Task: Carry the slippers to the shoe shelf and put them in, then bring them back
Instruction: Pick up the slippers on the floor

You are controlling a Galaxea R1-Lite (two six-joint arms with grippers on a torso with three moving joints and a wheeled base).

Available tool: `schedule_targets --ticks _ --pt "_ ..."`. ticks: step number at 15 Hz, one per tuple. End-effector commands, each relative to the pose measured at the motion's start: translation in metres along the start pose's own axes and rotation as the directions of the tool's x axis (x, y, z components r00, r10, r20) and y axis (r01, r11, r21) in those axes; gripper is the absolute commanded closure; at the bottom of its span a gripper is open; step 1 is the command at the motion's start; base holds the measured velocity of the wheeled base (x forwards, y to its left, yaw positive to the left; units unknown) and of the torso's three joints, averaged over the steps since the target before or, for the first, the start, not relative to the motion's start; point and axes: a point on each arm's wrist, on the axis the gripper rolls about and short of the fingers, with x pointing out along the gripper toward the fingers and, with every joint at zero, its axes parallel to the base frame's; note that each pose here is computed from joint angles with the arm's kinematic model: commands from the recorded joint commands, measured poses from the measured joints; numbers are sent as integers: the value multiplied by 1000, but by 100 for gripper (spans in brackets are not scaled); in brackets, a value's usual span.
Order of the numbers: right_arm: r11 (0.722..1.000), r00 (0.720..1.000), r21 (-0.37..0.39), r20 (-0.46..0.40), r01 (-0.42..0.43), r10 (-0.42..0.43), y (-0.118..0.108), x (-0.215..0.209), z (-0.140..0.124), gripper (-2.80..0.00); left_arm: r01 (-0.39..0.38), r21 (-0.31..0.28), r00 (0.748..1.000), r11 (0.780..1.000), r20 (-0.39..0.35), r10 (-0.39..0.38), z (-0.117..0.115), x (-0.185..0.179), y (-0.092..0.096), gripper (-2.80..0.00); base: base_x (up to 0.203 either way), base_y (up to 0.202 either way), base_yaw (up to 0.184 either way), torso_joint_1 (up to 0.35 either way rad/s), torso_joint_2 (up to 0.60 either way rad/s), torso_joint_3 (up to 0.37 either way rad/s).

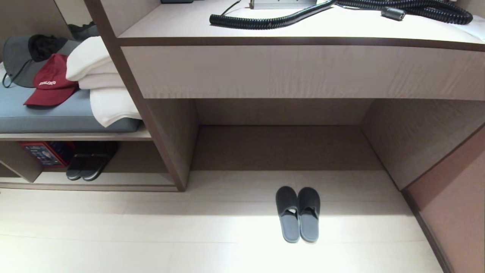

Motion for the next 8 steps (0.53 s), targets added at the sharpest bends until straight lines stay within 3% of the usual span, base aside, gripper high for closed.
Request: schedule_targets --ticks 1,8 --pt "1000 1000 -2 0 0 0 0 0 0 0 -2 -1 1000 1000 -1 2 0 0 0 0 0 0 0 7 2 -198" --pt "1000 1000 0 0 0 0 0 0 0 0 0 -1 1000 1000 -1 0 0 0 0 0 0 0 0 2 4 -196"
